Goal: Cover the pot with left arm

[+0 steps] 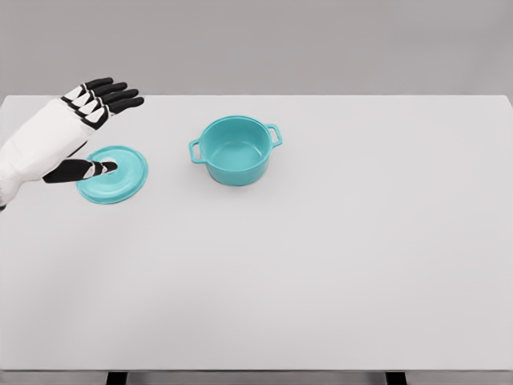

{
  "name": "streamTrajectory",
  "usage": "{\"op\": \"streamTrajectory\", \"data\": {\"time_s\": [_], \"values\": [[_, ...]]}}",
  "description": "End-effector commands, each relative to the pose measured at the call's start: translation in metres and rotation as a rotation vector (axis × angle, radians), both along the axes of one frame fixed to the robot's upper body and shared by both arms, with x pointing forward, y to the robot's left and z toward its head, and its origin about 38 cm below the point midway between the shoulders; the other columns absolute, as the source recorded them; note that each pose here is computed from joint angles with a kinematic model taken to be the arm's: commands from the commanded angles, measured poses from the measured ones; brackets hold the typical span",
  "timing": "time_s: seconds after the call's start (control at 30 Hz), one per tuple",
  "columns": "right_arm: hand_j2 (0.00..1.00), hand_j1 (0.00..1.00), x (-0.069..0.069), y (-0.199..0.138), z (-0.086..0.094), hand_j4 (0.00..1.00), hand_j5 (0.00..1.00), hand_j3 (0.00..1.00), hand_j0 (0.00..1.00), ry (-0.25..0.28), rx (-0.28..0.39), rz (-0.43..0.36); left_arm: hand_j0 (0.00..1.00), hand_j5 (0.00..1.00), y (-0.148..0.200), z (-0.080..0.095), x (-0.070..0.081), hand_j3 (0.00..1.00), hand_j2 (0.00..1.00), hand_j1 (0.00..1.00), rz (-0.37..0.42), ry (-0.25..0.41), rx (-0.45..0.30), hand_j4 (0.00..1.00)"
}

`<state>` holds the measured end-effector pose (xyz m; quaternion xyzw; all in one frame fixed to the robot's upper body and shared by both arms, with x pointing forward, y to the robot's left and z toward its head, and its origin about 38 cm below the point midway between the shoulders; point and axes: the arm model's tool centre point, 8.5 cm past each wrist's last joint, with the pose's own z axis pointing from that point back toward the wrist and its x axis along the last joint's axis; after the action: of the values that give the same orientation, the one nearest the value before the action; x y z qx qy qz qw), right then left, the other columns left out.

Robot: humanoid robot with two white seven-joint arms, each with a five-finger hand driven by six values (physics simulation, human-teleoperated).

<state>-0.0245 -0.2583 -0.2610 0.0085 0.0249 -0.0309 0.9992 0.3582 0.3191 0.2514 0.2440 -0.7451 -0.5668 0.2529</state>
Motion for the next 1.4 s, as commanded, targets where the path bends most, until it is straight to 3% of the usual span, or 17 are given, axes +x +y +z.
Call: {"op": "streamTrajectory", "data": {"time_s": [0.0,0.13,0.27,0.33,0.37,0.43,0.47,0.53,0.6,0.7,0.73,0.8,0.87,0.93,1.17,1.37], "values": [[1.00,1.00,0.000,0.000,0.000,1.00,1.00,1.00,1.00,0.000,0.000,0.000,1.00,1.00,0.001,0.001,0.000,1.00,1.00,1.00,0.001,0.000,-0.002,1.00],[1.00,1.00,0.000,0.000,0.000,1.00,1.00,1.00,1.00,0.000,0.000,0.000,1.00,1.00,0.009,-0.001,0.006,1.00,1.00,1.00,0.027,0.007,-0.004,1.00],[1.00,1.00,0.000,0.000,0.000,1.00,1.00,1.00,1.00,0.001,0.001,0.000,1.00,1.00,0.025,-0.014,0.014,1.00,1.00,1.00,0.082,0.046,0.015,1.00],[1.00,1.00,0.000,0.000,0.000,1.00,1.00,1.00,1.00,0.000,0.000,0.000,1.00,1.00,0.037,-0.021,0.025,1.00,1.00,1.00,0.128,0.070,0.075,1.00],[1.00,1.00,0.000,0.000,0.000,1.00,1.00,1.00,1.00,0.000,0.000,0.000,1.00,1.00,0.040,-0.026,0.027,1.00,1.00,1.00,0.132,0.124,0.121,1.00],[1.00,1.00,0.000,0.000,0.000,1.00,1.00,1.00,1.00,0.001,0.001,0.000,1.00,1.00,0.040,-0.017,0.042,1.00,1.00,1.00,0.113,0.244,0.296,1.00],[1.00,1.00,0.000,0.000,0.000,1.00,1.00,1.00,1.00,0.000,0.000,0.000,1.00,1.00,0.040,-0.013,0.047,1.00,1.00,1.00,0.108,0.277,0.340,1.00],[1.00,1.00,0.000,0.000,0.000,1.00,1.00,1.00,1.00,0.001,0.001,0.000,1.00,1.00,0.039,-0.002,0.050,1.00,1.00,1.00,0.090,0.260,0.302,1.00],[1.00,1.00,0.001,0.000,0.000,1.00,1.00,1.00,1.00,0.000,0.001,0.000,1.00,1.00,0.037,0.015,0.056,1.00,1.00,1.00,0.091,0.222,0.320,1.00],[1.00,1.00,0.001,0.000,0.000,1.00,1.00,1.00,1.00,0.000,0.001,0.000,1.00,1.00,0.022,0.024,0.064,1.00,1.00,1.00,0.056,0.201,0.342,1.00],[1.00,1.00,0.000,0.000,0.000,1.00,1.00,1.00,1.00,0.000,0.000,0.000,1.00,1.00,0.024,0.022,0.065,1.00,1.00,1.00,0.060,0.209,0.338,1.00],[1.00,1.00,0.000,0.000,0.000,1.00,1.00,1.00,1.00,0.001,0.001,0.000,1.00,1.00,0.039,-0.001,0.083,1.00,1.00,1.00,0.089,0.310,0.297,1.00],[1.00,1.00,0.000,0.000,0.000,1.00,1.00,1.00,1.00,0.000,0.000,0.000,1.00,1.00,0.041,-0.014,0.100,1.00,1.00,1.00,0.056,0.409,0.208,1.00],[1.00,1.00,0.000,0.000,0.000,1.00,1.00,1.00,1.00,0.001,0.001,0.000,1.00,1.00,0.043,-0.028,0.107,1.00,1.00,1.00,0.067,0.484,0.183,1.00],[1.00,1.00,0.001,0.000,0.000,1.00,1.00,1.00,1.00,0.000,0.001,0.000,1.00,1.00,0.059,-0.025,0.105,1.00,1.00,1.00,0.093,0.497,0.232,1.00],[1.00,1.00,0.000,0.000,0.000,1.00,1.00,1.00,1.00,0.000,0.000,0.000,1.00,1.00,0.054,-0.037,0.102,1.00,1.00,1.00,0.078,0.529,0.283,1.00]]}}
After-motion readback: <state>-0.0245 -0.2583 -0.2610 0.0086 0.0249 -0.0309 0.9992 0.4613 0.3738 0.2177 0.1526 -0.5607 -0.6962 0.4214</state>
